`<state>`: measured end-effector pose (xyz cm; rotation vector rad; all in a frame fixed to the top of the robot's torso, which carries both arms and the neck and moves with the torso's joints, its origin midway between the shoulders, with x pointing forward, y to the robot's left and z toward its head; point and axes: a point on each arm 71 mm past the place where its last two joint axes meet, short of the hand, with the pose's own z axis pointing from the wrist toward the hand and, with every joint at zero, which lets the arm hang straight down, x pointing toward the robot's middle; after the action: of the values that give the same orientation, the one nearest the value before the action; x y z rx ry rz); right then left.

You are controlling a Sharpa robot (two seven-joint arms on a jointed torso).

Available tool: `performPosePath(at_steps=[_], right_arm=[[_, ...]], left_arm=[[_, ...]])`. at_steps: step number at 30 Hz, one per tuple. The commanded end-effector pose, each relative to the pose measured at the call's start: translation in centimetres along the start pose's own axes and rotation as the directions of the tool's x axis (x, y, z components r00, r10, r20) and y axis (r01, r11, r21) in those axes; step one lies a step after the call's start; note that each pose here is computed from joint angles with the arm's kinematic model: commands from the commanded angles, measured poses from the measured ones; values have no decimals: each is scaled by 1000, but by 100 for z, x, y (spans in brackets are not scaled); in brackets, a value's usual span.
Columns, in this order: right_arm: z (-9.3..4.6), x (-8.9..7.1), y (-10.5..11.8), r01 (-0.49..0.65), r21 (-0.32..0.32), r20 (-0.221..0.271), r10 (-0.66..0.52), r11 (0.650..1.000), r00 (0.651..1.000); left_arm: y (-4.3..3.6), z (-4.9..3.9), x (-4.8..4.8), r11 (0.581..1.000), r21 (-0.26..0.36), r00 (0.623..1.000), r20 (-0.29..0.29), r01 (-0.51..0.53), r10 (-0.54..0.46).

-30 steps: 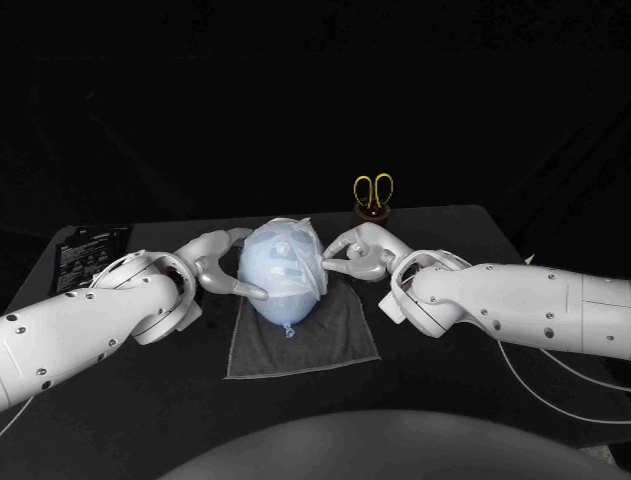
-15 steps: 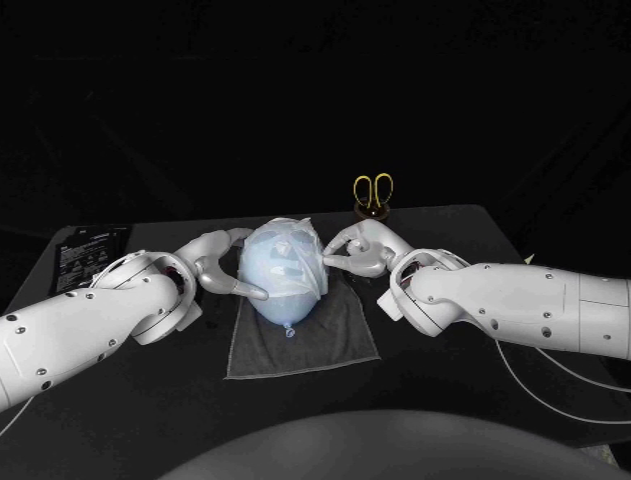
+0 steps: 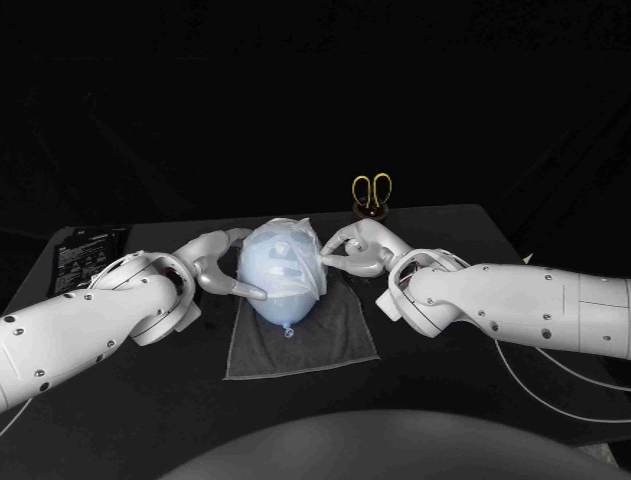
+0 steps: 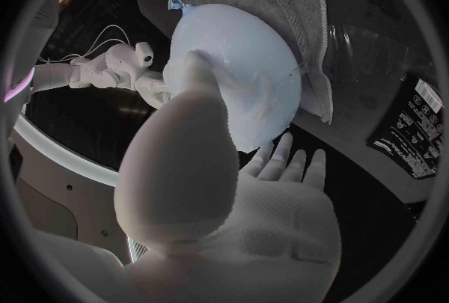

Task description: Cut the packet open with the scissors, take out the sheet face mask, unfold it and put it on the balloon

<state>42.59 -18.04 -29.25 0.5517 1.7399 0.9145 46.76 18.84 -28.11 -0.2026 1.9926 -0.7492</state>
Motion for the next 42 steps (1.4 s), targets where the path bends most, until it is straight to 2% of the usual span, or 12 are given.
performPosePath(at_steps=[1,9,22,42], right_arm=[[-7,16,37,43,-25,-2,-43,999,999],[-13,11,67,56,-53,18,-55,997,998],[-15,1,79,87,-55,44,-85,995,995],[-16,71,52,184,-5,-10,-184,983,983]], left_arm=[[-8,3,19,1000,-2,1000,-10,0,0],[-9,4,19,1000,-2,1000,-10,0,0],[-11,3,20,1000,-2,1000,-10,1,-1],[-16,2,22,1000,0,1000,-9,3,-3]])
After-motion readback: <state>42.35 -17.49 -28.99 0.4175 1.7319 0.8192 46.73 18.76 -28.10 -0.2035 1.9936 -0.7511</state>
